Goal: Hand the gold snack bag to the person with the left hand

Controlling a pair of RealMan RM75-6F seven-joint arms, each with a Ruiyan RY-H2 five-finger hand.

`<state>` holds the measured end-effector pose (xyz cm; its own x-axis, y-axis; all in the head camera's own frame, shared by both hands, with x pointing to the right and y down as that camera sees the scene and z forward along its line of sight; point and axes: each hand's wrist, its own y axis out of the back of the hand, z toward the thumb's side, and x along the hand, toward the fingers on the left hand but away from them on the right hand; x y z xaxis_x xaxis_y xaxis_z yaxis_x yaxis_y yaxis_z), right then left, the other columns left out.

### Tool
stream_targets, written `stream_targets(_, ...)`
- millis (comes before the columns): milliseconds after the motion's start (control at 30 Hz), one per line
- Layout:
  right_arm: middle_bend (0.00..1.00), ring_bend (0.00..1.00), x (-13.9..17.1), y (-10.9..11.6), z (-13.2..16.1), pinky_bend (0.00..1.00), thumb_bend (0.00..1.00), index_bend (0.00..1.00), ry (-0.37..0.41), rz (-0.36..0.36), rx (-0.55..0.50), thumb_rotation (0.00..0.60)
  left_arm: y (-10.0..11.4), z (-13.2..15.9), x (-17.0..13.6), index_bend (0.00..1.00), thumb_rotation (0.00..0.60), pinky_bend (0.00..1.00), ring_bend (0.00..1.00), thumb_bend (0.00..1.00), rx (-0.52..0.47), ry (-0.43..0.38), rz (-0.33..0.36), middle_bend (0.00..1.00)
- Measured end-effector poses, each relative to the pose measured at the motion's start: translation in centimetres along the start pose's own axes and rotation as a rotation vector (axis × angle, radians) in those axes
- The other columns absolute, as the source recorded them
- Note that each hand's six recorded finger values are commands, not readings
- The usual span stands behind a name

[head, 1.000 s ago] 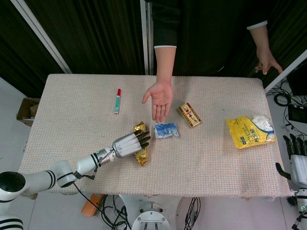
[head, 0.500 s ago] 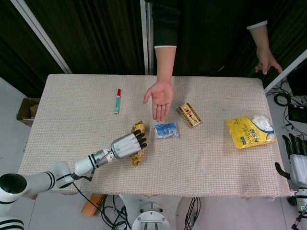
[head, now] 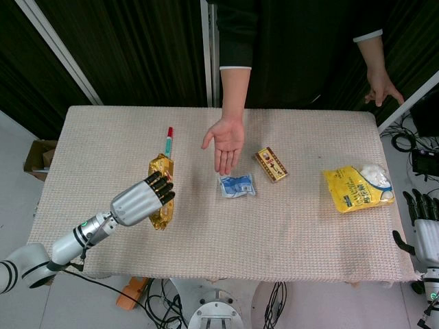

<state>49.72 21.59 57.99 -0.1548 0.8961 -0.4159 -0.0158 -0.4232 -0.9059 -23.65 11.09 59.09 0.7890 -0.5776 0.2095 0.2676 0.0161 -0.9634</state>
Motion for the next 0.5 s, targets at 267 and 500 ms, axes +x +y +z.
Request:
stream_targets(267,0.00,0.00,-0.1,-0.2,0.2,0.00,0.20,0.00,0.000,0.000,0.003,0.600,4.4,-3.1,6.4,0.80,0.600,0.35,0.34,0.43,-0.069,0.094,0.152,0.67)
stream_targets(500,0.00,0.00,-0.1,-0.2,-0.5,0.00,0.20,0.00,-0.022,0.003,0.002,0.600,2.4,-2.2,12.5,0.80,0.600,0.35,0.35,0.43,-0.161,0.114,0.167,0.69)
